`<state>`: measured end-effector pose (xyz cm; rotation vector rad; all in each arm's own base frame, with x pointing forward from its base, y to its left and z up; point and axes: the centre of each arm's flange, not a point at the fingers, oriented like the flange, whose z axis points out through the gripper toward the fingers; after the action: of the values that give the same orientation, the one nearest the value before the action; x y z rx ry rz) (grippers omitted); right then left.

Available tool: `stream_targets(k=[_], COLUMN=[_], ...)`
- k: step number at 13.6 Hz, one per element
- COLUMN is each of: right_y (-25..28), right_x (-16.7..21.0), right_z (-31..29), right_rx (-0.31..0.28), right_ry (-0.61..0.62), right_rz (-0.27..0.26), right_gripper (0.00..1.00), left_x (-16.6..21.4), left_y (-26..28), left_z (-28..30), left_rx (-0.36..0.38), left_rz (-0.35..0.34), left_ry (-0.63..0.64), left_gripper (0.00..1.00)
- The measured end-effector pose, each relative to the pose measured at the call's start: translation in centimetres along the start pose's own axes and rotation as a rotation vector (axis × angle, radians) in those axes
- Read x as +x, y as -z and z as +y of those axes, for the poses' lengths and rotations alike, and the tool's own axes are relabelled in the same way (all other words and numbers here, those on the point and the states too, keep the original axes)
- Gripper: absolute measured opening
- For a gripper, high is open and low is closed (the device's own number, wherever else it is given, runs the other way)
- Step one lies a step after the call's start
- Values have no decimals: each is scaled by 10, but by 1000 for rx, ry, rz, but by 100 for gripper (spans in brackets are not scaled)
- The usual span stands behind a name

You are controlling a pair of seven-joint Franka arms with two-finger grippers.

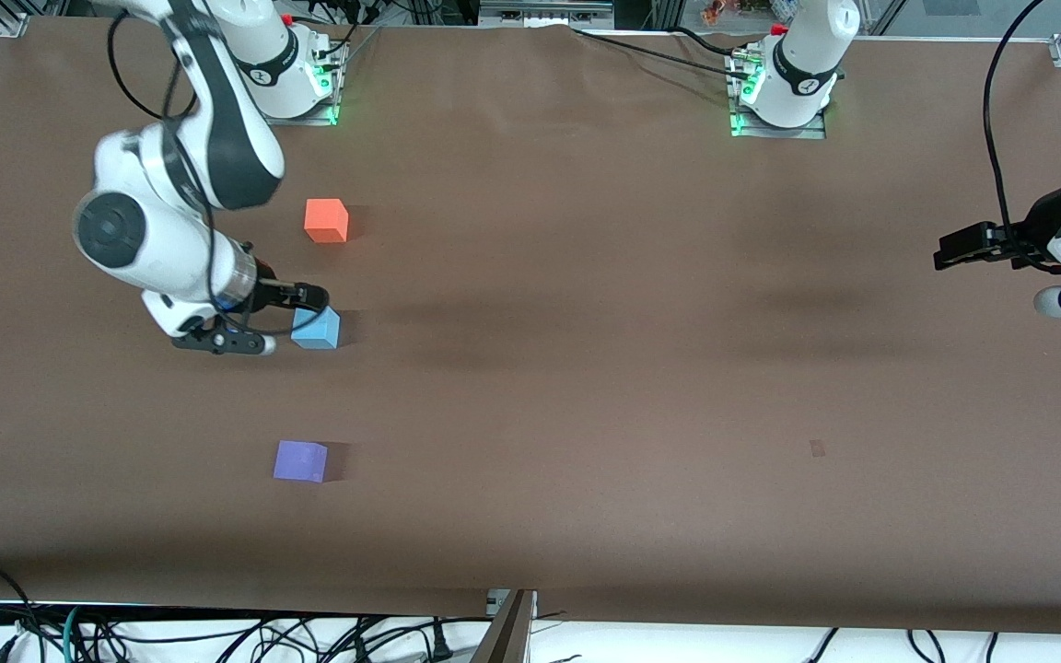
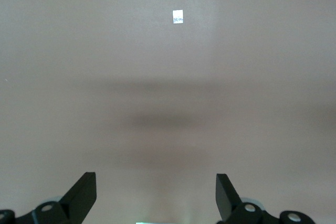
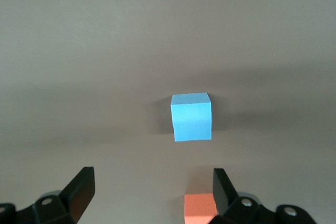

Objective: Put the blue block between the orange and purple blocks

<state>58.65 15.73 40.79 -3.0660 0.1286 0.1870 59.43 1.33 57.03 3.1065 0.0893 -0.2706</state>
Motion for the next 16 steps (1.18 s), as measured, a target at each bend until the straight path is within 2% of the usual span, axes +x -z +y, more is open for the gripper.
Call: stream_targets(k=[6,10,13,16], right_y=[81,153,183,194], right_x=[-23,-30,-49,-75], right_z=[31,74,74,97], right_rx=[21,18,24,2], right_ry=[-29,-39,-25,9], right_rz=[39,0,14,33], right_gripper=[100,100,100,100], left_x=[0,0,0,0], left_y=[0,-1,-1,-1], left_z=[3,2,4,4], left_rx=[0,0,0,0], left_rz=[-1,-1,-1,-1], left_ry=[-6,-3,-7,-6], left_gripper=[100,100,100,100])
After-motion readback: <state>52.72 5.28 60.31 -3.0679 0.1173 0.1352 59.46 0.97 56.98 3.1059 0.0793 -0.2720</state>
